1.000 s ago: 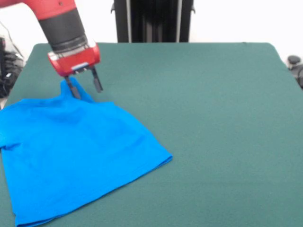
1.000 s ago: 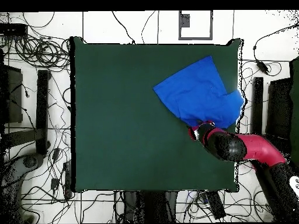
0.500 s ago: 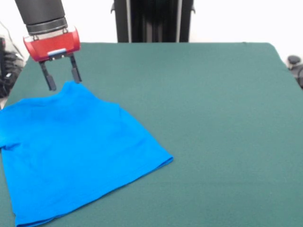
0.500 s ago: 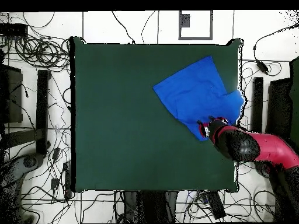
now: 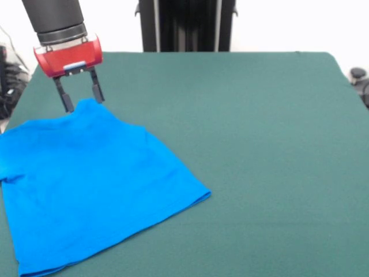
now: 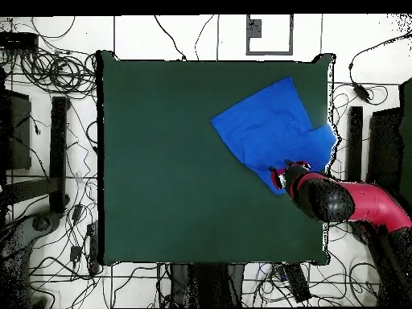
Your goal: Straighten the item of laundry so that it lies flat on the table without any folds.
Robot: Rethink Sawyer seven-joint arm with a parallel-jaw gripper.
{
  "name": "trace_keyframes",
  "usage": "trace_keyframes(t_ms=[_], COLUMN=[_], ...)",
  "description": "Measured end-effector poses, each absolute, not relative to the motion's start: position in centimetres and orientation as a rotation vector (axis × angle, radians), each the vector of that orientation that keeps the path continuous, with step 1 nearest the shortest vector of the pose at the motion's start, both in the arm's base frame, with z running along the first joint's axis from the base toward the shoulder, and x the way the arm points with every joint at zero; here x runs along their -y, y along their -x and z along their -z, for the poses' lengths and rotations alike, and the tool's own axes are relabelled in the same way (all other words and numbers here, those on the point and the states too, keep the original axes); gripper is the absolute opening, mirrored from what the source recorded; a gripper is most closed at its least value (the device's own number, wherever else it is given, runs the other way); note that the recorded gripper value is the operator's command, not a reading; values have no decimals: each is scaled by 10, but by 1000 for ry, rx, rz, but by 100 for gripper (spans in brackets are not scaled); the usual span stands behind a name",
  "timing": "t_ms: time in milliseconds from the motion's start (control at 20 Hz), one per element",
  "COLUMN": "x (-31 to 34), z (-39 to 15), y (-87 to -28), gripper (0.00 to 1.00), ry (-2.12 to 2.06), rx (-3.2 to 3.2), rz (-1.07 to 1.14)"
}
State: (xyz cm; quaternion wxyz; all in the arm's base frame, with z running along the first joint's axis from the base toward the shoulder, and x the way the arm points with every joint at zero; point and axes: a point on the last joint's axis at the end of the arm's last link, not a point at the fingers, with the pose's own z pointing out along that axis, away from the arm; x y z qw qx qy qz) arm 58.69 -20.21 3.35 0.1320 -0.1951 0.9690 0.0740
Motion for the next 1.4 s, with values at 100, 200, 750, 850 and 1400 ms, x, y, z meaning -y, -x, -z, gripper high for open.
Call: trace_keyframes(t_ms=[100,200,750,850,1400], x=[202,201,187,183,157], z=[-33,-33,-30,-28,-17], y=[-587,-587,-592,-592,-595], gripper=[100,100,100,100,100], ry=[567,569,596,605,659], rx=[-2812,-2812,-2787,-2783,-2764], rz=[-215,-215,-198,-193,-164])
